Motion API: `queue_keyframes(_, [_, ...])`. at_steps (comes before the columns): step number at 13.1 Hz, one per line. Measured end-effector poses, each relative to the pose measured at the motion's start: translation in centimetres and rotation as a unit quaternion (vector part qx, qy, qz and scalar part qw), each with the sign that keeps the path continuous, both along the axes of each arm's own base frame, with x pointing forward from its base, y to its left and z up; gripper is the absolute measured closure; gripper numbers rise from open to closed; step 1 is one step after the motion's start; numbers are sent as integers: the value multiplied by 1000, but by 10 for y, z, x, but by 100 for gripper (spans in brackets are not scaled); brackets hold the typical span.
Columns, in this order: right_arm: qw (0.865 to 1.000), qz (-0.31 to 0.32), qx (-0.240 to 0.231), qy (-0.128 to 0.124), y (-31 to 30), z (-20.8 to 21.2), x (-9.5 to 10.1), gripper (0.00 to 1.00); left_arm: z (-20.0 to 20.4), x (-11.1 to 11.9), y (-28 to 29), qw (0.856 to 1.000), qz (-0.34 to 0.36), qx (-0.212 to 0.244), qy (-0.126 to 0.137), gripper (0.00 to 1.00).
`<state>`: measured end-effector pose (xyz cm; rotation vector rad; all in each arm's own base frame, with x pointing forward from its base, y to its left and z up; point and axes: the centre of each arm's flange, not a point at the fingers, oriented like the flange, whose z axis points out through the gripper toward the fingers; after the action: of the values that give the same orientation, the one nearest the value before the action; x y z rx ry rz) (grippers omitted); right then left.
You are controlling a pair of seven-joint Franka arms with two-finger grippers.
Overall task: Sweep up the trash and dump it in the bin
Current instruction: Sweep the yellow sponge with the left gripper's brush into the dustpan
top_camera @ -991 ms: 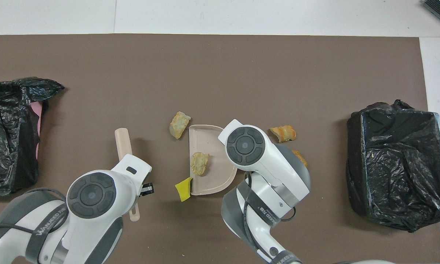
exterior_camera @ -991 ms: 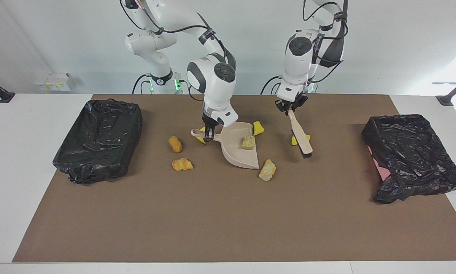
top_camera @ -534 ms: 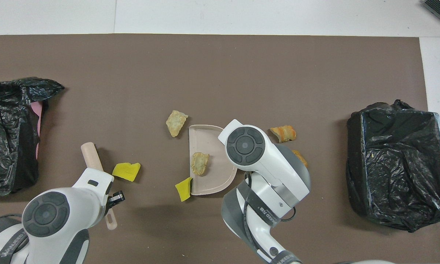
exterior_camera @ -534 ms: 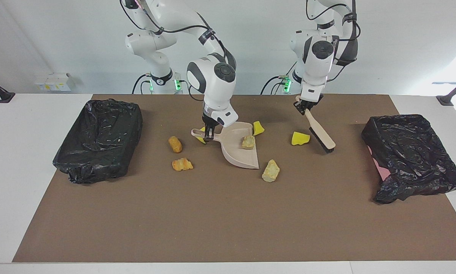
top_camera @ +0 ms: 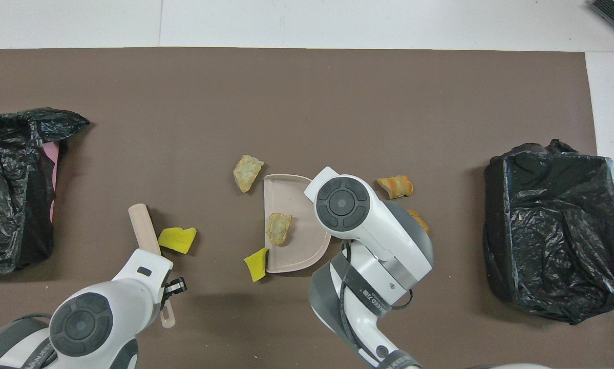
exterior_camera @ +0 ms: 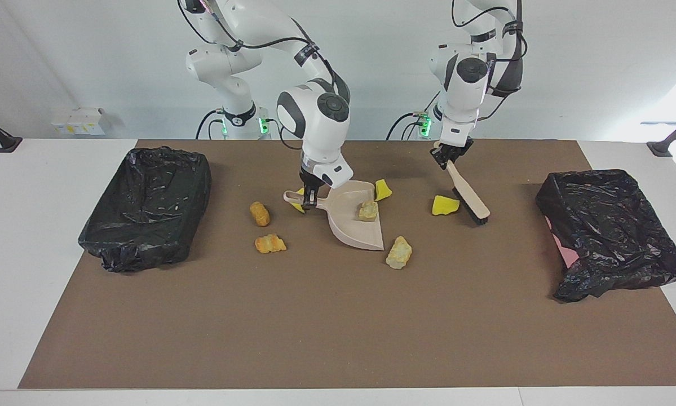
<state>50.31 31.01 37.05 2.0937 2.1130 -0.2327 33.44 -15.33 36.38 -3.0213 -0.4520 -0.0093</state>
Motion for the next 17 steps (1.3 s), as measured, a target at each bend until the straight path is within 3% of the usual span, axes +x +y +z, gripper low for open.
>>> queue_keyframes(7, [1000,0,-1,1,0,0,-1,68,-14,-36,-89,995,-69,-75,-7,74])
queue_keyframes(11, [1000,-1,-1,1,0,-1,-1,68,-14,-63,-147,988,-91,-123,-31,74])
queue_keyframes(17, [1000,-1,-1,0,-1,0,-2,68,18,-34,-210,981,-56,-177,-60,74])
